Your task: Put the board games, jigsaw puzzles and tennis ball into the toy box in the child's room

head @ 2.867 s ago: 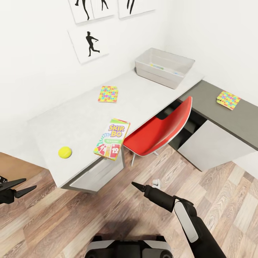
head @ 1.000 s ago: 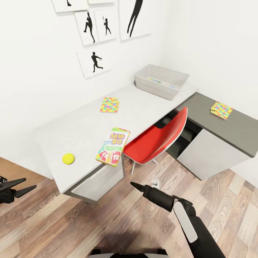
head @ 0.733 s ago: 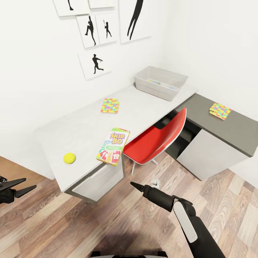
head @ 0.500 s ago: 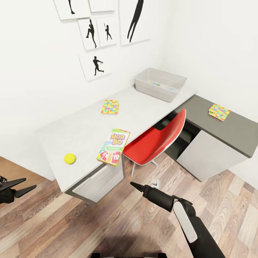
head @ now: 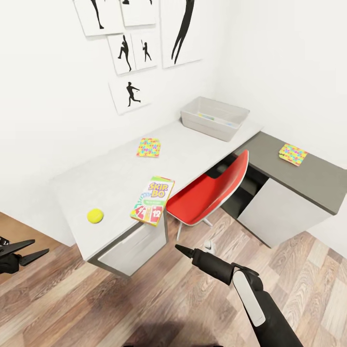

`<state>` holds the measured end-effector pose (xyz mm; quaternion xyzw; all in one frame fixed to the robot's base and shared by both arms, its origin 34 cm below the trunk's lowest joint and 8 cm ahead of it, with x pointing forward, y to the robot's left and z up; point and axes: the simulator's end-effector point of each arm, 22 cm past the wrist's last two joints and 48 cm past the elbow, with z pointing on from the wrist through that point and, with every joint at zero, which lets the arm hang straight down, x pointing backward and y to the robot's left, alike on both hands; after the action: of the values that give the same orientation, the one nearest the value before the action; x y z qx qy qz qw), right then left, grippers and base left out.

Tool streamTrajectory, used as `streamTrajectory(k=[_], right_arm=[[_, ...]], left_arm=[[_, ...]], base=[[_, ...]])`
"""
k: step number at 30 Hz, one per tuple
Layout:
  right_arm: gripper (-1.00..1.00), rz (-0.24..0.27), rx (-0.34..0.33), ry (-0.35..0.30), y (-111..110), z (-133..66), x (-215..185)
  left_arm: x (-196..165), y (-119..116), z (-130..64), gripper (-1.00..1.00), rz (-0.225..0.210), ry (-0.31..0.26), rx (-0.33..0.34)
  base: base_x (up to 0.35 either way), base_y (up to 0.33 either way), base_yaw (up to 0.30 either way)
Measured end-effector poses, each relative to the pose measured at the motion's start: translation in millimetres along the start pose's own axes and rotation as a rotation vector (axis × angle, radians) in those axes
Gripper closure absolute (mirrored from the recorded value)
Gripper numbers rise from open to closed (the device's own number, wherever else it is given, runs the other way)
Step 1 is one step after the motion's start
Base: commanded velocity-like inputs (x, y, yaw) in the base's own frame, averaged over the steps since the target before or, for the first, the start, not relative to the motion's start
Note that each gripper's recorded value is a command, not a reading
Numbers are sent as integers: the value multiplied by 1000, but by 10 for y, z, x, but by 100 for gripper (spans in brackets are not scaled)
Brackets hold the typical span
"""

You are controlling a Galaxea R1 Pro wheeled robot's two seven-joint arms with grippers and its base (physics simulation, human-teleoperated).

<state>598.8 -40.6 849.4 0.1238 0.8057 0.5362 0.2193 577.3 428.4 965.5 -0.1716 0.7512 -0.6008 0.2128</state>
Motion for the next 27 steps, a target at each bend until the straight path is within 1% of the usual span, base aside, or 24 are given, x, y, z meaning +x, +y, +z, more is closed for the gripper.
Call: streamTrajectory(k=[7,16,27], right_arm=[[-100,-9,-5,-5,49,-10,-27],[-100,-40,-11,-37,115,-18,-109],[-100,-58,-21,-46,205,-36,-154]], left_arm=[[-13,-55,-9,-100,10,-4,6],[-26,-124,-21,-100,23,-7,14],[-38,-205,-35,-100,38,-11,22]], base=[[0,0,0],[0,0,0],[0,0,0]])
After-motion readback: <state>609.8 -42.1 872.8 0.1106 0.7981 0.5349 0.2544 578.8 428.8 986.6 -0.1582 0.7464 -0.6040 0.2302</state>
